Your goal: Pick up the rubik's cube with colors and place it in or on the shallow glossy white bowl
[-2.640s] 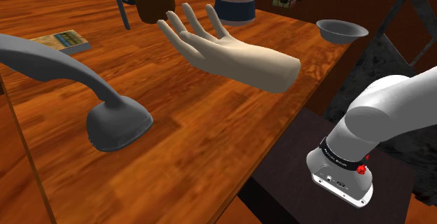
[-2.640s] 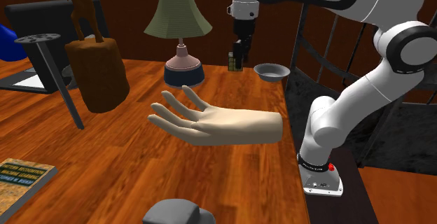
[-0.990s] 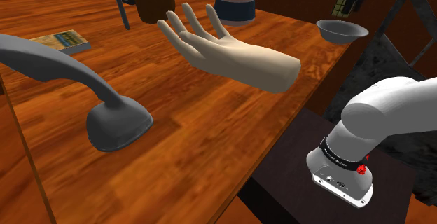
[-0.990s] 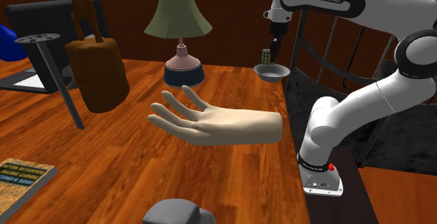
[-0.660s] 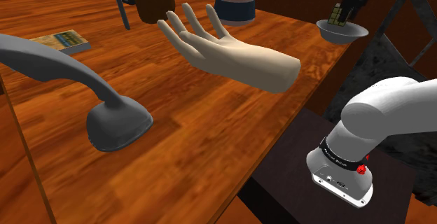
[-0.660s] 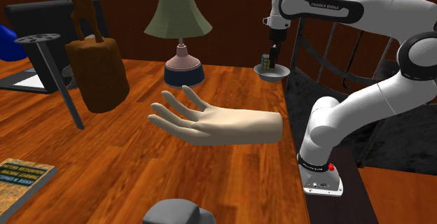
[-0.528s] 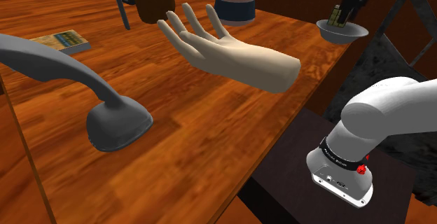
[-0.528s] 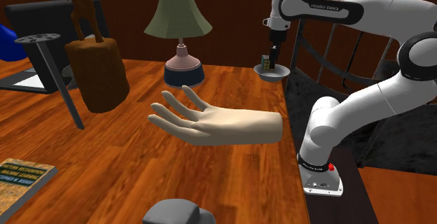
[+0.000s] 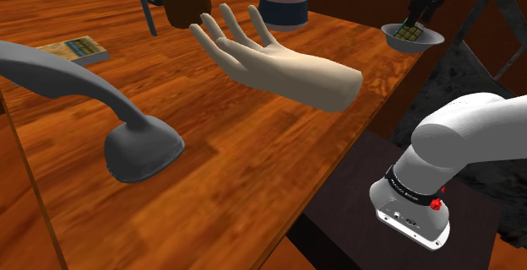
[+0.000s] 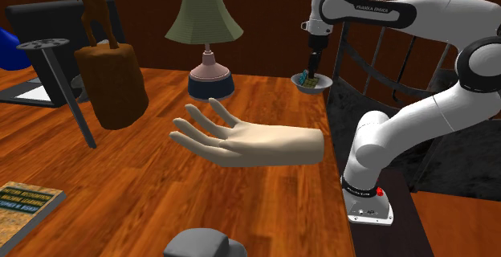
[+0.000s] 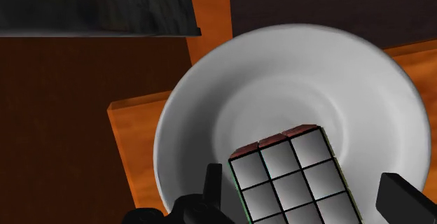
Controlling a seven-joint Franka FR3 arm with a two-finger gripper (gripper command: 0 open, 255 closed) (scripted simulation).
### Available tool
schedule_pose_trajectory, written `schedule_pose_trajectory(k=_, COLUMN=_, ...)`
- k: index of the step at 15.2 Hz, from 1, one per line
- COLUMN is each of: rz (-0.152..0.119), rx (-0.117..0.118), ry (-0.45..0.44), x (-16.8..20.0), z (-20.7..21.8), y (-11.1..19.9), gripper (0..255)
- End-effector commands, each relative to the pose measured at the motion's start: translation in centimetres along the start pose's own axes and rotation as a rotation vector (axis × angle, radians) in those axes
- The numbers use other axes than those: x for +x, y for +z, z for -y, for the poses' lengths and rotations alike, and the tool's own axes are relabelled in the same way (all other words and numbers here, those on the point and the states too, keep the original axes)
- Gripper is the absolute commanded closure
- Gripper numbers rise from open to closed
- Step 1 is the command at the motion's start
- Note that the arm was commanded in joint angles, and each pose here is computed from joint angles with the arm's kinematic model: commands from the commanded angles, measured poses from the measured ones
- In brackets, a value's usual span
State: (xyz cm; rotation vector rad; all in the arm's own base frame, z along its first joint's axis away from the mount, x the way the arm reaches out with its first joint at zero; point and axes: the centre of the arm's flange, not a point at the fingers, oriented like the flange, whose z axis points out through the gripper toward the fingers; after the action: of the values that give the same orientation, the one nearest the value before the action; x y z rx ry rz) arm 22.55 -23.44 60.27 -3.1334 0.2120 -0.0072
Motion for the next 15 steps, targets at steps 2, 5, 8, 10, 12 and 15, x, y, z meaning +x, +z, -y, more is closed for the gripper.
schedule_pose_trajectory(k=2, rz=0.000, rx=0.000, ry=0.000, x=0.0, z=0.0, y=0.0, gripper=0)
schedule_pose_trajectory(k=5, rz=0.000, rx=0.000, ry=0.000, x=0.0, z=0.0, y=-2.6, gripper=0)
schedule_pose_trajectory(k=8, rz=0.000, rx=0.000, ry=0.000, x=0.0, z=0.0, y=-5.0, gripper=0)
schedule_pose_trajectory(k=10, rz=0.000, rx=0.000, ry=0.000, x=0.0, z=0.0, y=-5.0, gripper=0)
schedule_pose_trajectory(k=12, rz=0.000, rx=0.000, ry=0.000, x=0.0, z=0.0, y=-5.0, gripper=0)
schedule_pose_trajectory(k=15, rz=0.000, rx=0.000, ry=0.000, x=0.0, z=0.0, y=-5.0, gripper=0)
